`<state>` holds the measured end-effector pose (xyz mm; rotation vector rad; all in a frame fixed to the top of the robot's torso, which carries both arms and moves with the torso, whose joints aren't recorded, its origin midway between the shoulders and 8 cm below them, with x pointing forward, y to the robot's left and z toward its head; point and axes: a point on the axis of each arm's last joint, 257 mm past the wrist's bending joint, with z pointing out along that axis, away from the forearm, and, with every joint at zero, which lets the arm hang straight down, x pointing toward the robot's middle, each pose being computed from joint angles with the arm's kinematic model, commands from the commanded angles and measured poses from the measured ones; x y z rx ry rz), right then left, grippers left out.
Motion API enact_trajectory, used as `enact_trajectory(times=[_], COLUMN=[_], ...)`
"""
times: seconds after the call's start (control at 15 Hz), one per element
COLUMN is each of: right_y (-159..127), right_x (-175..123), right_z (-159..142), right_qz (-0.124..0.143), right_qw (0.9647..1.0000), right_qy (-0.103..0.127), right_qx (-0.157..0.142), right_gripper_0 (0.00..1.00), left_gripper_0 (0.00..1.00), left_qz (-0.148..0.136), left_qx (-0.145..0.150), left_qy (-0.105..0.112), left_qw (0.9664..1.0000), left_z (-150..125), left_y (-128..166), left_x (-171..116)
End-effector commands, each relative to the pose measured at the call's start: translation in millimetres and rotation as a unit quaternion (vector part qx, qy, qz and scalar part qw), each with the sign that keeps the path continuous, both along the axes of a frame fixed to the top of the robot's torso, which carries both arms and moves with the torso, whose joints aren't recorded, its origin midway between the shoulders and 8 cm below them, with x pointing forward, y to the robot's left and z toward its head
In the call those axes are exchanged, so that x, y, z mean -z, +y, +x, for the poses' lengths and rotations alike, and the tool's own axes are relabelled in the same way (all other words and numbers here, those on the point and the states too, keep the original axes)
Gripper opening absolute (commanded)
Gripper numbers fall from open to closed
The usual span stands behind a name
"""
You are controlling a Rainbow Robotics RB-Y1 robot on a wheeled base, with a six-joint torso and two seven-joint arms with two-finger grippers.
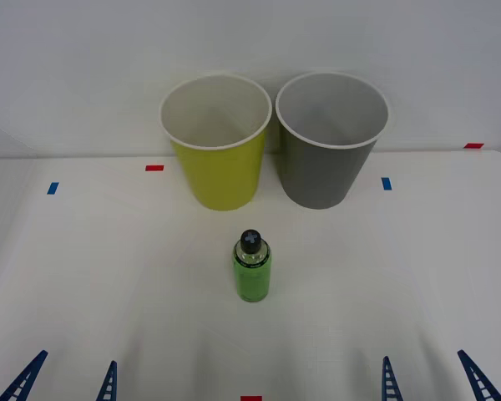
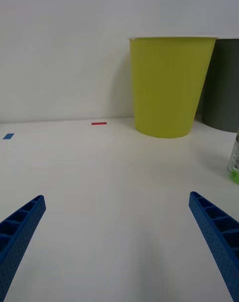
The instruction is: Put cans in the gray bin and PET bottles in the light green bin.
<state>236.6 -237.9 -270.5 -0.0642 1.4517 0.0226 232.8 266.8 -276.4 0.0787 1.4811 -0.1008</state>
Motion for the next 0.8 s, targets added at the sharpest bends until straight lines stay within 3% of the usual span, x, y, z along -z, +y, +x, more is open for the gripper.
enact_trajectory(times=[0.07,0.8], right_y=[0.0,0.0], right_x=[0.0,0.0], right_z=[0.0,0.0], right_qz=[0.000,0.000], right_qw=[1.0000,1.0000], right_qy=[0.000,0.000], right_qx=[0.000,0.000], right_gripper_0=[1.00,1.00], left_gripper_0=[1.00,1.00], left_qz=[0.000,0.000], left_qx=[0.000,0.000], left_qy=[0.000,0.000], left_qw=[1.0000,1.0000], left_z=[0.0,0.0], left_y=[0.0,0.0], left_x=[0.0,0.0])
